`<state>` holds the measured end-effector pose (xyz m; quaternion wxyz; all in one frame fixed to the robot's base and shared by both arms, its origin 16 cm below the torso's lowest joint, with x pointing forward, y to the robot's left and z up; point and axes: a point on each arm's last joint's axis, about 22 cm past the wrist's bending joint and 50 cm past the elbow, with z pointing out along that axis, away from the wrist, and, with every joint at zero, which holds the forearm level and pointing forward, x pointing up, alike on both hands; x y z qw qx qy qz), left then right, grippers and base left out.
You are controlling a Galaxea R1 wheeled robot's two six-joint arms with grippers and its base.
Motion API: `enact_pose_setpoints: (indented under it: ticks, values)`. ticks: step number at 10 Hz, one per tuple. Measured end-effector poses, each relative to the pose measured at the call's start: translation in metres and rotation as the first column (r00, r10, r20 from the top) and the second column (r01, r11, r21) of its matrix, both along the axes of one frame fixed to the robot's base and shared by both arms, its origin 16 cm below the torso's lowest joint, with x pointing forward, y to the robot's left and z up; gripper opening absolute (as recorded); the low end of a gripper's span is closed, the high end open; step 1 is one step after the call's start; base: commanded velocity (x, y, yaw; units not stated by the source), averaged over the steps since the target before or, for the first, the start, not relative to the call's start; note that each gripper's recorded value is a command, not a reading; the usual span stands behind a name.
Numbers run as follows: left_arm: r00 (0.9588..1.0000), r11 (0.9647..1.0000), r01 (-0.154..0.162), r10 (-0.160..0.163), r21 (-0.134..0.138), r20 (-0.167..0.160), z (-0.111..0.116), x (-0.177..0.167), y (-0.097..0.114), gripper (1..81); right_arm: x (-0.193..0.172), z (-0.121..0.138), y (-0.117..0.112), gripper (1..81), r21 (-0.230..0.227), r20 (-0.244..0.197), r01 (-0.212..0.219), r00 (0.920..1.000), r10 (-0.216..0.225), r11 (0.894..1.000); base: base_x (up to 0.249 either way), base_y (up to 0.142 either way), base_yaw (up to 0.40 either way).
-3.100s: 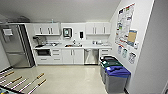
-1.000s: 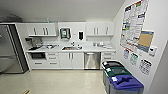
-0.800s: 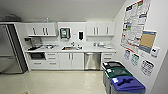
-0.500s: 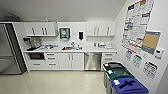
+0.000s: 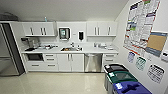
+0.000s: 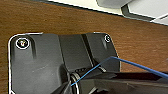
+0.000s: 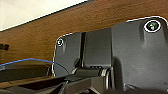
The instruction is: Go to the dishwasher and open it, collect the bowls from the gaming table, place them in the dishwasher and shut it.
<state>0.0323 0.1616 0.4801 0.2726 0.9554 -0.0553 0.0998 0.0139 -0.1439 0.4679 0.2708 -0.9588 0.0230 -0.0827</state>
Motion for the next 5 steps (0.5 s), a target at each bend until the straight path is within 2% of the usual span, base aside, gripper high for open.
enact_pose_setpoints:
  ticks: [5]
  values:
    - [1.0,1.0,0.0,0.0,0.003,0.0,0.0,0.0006,0.0025,81.1,0.0042,0.0004,-0.0005,81.1,-0.001,0.004,0.0,1.0,0.0,1.0,0.145,0.0,0.0]
